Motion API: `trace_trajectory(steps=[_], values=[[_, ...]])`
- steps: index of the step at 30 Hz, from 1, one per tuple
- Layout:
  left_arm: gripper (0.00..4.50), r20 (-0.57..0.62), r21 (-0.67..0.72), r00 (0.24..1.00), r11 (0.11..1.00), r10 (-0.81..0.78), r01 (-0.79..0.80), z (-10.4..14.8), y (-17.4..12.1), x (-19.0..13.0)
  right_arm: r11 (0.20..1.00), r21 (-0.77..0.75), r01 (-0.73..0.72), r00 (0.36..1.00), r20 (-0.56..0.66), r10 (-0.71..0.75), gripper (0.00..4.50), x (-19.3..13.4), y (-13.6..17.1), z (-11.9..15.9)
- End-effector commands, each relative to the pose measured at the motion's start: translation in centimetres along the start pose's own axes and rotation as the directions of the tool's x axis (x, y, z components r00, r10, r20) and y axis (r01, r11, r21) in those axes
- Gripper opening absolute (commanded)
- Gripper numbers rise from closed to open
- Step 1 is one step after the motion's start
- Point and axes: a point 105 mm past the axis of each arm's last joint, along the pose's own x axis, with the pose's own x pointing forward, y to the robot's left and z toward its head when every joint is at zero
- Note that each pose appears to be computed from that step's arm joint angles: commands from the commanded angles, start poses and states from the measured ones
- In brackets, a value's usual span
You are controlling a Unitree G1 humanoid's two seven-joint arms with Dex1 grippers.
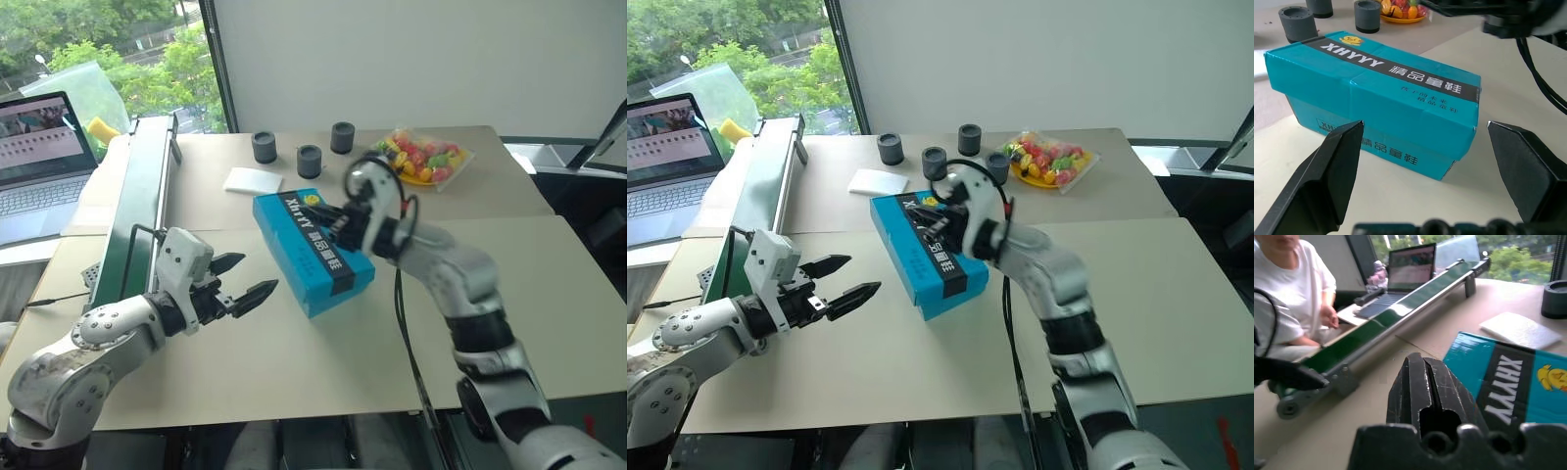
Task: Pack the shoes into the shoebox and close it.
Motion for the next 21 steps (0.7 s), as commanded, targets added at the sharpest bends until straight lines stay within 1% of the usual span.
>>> trace_trajectory(steps=[1,2,4,5,7,9,14,16,19,20,21], values=[[4.30,0.041,0.033,0.999,0.999,0.002,-0.004,1.0,-0.4,-0.2,0.987,-0.160,0.029,0.995,-0.091,-0.044,0.02,2.1,-0.8,-2.1],[4.30,0.043,0.032,0.999,0.999,0.006,-0.007,1.0,-0.4,-0.2,0.982,-0.191,0.000,0.991,-0.133,-0.026,0.02,2.6,-0.6,-3.1],[4.30,0.046,0.031,0.999,0.999,0.011,-0.013,1.0,-0.4,-0.2,0.966,-0.250,-0.069,0.967,-0.255,0.003,0.02,3.4,0.0,-6.2],[4.30,0.046,0.030,0.999,0.999,0.015,-0.016,1.0,-0.4,-0.2,0.959,-0.270,-0.086,0.947,-0.322,-0.005,0.02,3.4,-0.1,-7.9],[4.30,0.048,0.030,0.999,0.999,0.027,-0.028,1.0,-0.4,-0.3,0.949,-0.294,-0.111,0.918,-0.397,-0.015,0.02,3.4,-0.2,-9.9],[4.30,0.050,0.029,0.998,0.999,0.044,-0.045,1.0,-0.2,-0.5,0.942,-0.306,-0.136,0.903,-0.430,-0.010,0.02,3.5,-0.1,-10.7],[4.30,0.060,0.023,0.995,0.996,0.081,-0.082,1.0,0.0,-0.8,0.935,-0.315,-0.164,0.891,-0.453,0.003,0.02,3.8,0.5,-11.4],[4.30,0.072,0.015,0.991,0.994,0.109,-0.110,1.0,0.2,-0.9,0.933,-0.326,-0.153,0.896,-0.445,-0.008,0.02,4.0,0.4,-11.4],[4.30,0.085,0.012,0.986,0.989,0.145,-0.146,1.1,0.5,-1.0,0.954,-0.286,-0.096,0.934,-0.356,-0.013,0.02,4.3,0.1,-9.3],[4.30,0.102,0.005,0.979,0.984,0.176,-0.177,1.2,0.8,-1.1,0.982,-0.185,-0.040,0.969,-0.247,-0.007,0.02,4.5,-0.2,-6.5],[4.30,0.113,0.000,0.974,0.980,0.197,-0.198,1.3,1.0,-1.2,0.994,-0.109,-0.015,0.986,-0.170,-0.004,0.02,4.3,-0.4,-4.6]])
